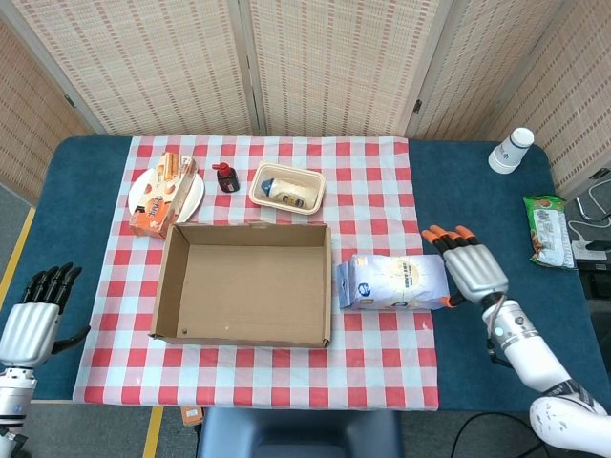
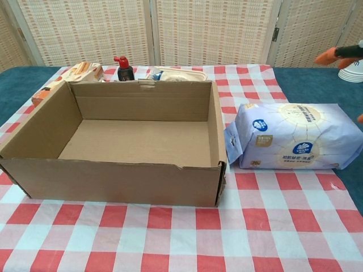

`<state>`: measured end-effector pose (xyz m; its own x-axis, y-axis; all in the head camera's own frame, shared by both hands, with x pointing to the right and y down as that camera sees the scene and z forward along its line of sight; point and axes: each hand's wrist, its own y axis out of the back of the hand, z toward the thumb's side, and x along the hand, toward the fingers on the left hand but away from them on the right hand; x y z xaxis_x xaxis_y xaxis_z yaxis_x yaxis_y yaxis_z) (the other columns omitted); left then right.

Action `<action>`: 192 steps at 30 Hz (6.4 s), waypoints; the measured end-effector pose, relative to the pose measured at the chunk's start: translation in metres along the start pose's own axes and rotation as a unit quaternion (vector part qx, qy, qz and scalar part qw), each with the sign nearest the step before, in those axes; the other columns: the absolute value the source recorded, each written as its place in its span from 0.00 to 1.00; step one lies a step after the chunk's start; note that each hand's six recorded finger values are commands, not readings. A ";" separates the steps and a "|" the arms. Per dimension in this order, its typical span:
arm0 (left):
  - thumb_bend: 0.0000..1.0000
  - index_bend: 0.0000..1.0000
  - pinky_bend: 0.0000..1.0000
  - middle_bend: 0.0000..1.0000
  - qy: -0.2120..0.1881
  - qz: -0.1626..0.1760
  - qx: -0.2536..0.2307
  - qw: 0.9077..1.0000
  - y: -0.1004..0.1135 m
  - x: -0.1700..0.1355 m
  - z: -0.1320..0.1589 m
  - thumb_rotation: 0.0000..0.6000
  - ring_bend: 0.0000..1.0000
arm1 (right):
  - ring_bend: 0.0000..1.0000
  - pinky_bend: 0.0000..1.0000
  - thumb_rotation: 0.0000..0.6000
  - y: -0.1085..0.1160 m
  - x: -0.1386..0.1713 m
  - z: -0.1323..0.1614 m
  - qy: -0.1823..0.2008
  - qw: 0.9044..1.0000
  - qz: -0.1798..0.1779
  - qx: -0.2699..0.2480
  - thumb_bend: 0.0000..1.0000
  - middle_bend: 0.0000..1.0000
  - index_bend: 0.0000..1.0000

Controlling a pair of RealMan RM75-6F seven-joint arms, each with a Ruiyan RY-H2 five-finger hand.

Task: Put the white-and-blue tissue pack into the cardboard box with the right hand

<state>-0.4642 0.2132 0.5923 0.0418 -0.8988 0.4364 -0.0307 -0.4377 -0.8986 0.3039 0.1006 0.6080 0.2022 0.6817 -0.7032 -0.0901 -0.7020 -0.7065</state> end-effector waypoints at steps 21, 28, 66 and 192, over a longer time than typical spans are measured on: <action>0.19 0.00 0.06 0.00 -0.002 -0.004 -0.017 1.000 0.003 0.000 -0.002 1.00 0.00 | 0.00 0.00 1.00 -0.029 -0.029 0.044 0.022 0.999 0.034 0.013 0.00 0.00 0.00; 0.19 0.00 0.06 0.00 -0.002 -0.004 -0.020 1.000 0.004 0.000 -0.003 1.00 0.00 | 0.00 0.00 1.00 -0.039 -0.039 0.041 0.015 0.999 0.047 0.015 0.00 0.00 0.00; 0.19 0.00 0.07 0.00 0.001 -0.007 -0.033 0.999 0.005 0.001 -0.007 1.00 0.00 | 0.04 0.25 1.00 -0.062 -0.061 0.037 -0.007 0.997 0.061 0.037 0.00 0.04 0.05; 0.20 0.00 0.07 0.00 0.020 -0.027 -0.035 0.999 0.000 0.004 -0.021 1.00 0.00 | 0.00 0.00 1.00 0.096 -0.014 0.145 0.071 0.980 -0.167 0.079 0.00 0.00 0.00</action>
<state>-0.4846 0.2087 0.5951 0.0049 -0.8734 0.4870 -0.0990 -0.4851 -0.8688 0.1512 0.0535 0.5380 0.3779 0.8251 -0.4200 -0.1432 -0.3961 -0.9070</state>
